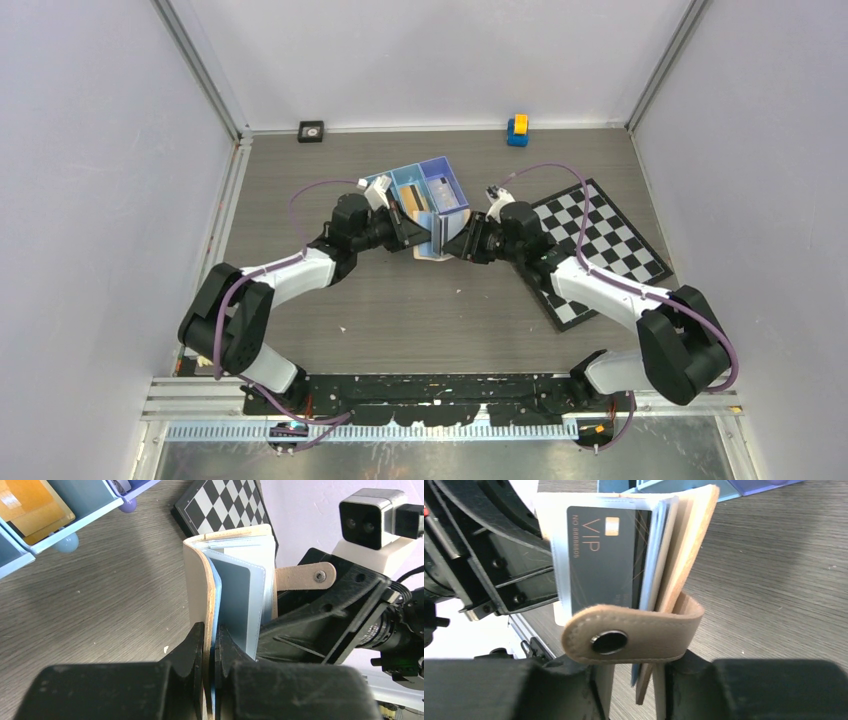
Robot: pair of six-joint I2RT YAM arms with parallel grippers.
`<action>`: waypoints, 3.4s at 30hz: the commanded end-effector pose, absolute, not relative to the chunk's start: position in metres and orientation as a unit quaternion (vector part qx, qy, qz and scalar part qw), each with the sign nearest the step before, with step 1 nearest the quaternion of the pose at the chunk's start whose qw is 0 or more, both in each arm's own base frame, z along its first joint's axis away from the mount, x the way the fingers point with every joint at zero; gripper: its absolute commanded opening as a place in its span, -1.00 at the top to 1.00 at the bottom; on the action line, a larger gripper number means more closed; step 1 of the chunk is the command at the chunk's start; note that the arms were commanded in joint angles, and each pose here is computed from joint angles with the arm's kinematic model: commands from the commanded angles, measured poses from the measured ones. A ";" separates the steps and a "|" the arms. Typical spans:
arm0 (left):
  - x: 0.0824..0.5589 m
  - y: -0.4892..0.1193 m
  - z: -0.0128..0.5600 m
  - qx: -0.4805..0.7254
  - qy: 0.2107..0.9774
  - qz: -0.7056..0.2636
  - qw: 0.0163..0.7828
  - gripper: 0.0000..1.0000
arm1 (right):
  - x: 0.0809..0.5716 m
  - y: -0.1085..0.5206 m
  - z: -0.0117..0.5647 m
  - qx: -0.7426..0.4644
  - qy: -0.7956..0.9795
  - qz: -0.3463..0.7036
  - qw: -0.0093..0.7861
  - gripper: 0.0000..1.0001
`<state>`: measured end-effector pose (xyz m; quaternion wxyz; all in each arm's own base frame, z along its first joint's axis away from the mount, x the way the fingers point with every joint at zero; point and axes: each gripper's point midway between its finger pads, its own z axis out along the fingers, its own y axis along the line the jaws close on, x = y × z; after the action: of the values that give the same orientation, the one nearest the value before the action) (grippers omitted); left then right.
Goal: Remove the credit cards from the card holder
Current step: Remove the credit card from the card holder.
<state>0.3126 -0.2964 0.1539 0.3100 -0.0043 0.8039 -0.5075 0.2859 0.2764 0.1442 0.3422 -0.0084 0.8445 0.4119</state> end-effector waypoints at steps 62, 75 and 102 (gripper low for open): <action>0.320 -0.299 0.157 -0.006 0.808 -0.511 0.293 0.31 | 0.295 0.278 0.155 -0.014 0.864 0.333 0.378 0.99; 0.324 -0.291 0.160 -0.020 0.800 -0.519 0.300 0.82 | 0.301 0.271 0.159 0.013 0.850 0.381 0.364 0.99; 0.319 -0.294 0.176 -0.006 0.777 -0.551 0.306 1.00 | 0.300 0.208 0.211 0.052 0.802 0.350 0.481 -0.03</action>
<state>0.3187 -0.2878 0.1399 0.2738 -0.0348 0.8172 -0.5060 0.3039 0.1916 0.1875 0.4526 0.0948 0.8365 0.2941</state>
